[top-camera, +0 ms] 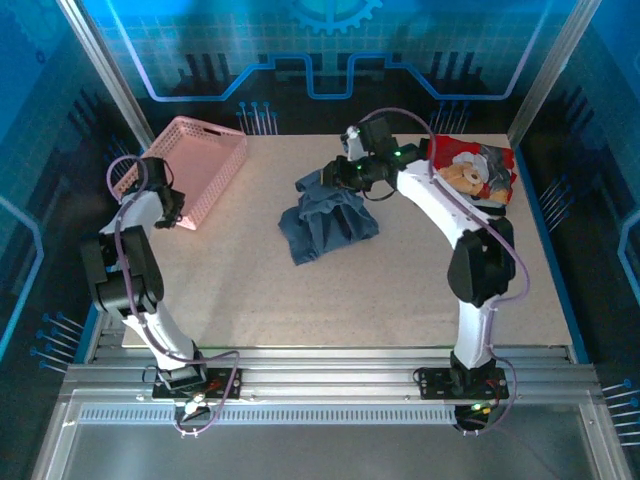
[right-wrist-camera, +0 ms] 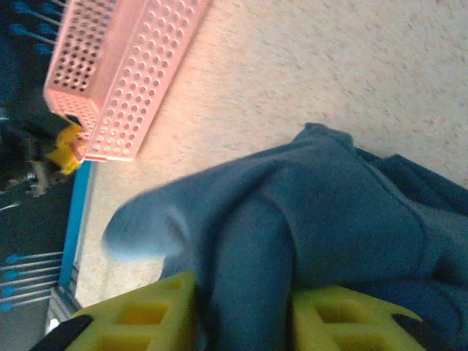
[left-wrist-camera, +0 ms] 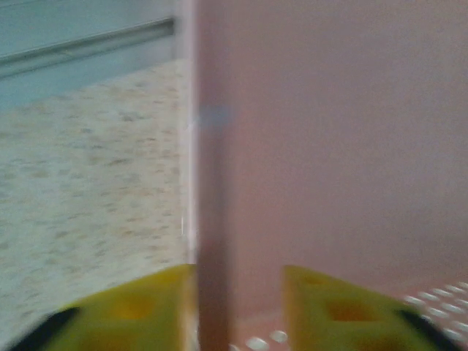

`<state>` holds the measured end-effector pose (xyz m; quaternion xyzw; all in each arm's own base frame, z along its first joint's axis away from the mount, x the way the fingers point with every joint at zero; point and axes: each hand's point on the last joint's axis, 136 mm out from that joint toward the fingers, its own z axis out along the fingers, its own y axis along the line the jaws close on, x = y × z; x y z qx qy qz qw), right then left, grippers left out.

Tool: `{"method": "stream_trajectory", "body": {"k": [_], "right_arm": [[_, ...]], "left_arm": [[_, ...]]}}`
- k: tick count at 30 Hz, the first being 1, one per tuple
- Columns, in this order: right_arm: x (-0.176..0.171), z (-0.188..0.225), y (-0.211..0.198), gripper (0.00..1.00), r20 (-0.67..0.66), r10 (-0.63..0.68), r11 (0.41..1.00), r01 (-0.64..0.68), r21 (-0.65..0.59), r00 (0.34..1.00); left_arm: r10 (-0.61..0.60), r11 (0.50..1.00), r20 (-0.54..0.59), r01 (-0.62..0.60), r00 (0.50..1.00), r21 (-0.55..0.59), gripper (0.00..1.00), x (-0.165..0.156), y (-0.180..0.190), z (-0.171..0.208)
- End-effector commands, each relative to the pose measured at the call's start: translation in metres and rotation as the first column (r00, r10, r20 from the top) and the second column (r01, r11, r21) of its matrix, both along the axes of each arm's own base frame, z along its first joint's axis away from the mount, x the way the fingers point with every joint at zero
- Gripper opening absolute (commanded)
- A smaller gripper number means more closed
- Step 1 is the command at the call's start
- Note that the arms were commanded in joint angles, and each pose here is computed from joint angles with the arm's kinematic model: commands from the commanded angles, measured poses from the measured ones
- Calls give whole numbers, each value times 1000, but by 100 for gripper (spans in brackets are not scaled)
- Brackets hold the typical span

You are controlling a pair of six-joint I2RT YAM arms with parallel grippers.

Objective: Fold and stack the t-shirts

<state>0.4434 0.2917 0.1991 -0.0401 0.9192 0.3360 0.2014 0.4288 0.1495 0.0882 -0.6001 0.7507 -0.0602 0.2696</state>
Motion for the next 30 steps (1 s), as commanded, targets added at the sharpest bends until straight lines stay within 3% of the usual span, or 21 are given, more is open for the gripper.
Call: {"method": "stream_trajectory", "body": {"k": [1,3,4,6,11,15,17,20,22,24,27,30], "right_arm": [[17,-19,-18,54,-37,-35,998,33,-58,999],[15,-22,-31,65,-74,-56,995,50,-90,996],[13,-20,-37,70,-73,-63,993,55,-101,995],[5,-13,-51,76,-58,-79,990,71,-122,995],[-25,11,-90,79,-2,-118,979,116,-166,993],[-50,9,-120,79,33,-108,959,113,-260,994],[-56,3,-127,79,-8,-127,968,122,-218,992],[-57,0,-110,77,-59,-109,992,105,-72,992],[-57,-6,-95,76,-80,-75,997,73,-29,994],[-58,-13,-80,75,-94,-29,1000,28,-9,995],[-57,-29,-62,74,-98,44,998,-49,-43,994],[-55,-51,-49,71,-110,97,991,-106,-83,989]], "left_arm": [[-118,992,146,123,982,-21,66,36,-13,30],[-160,986,172,167,972,-26,79,39,-21,39],[-188,980,185,198,965,-34,91,40,-27,44],[-233,969,184,243,955,-33,94,37,-37,52],[-366,926,198,377,909,-20,95,19,-78,75],[-521,848,182,530,834,-1,95,-6,-138,86],[-579,809,162,587,799,-5,95,-22,-166,84],[-595,799,122,601,794,-13,95,-49,-181,72],[-568,819,99,573,817,-24,95,-62,-175,63],[-578,811,121,584,807,-24,95,-67,-178,71],[-655,747,174,665,735,4,94,-70,-202,87],[-737,665,129,746,664,-37,91,-90,-235,70]]}}
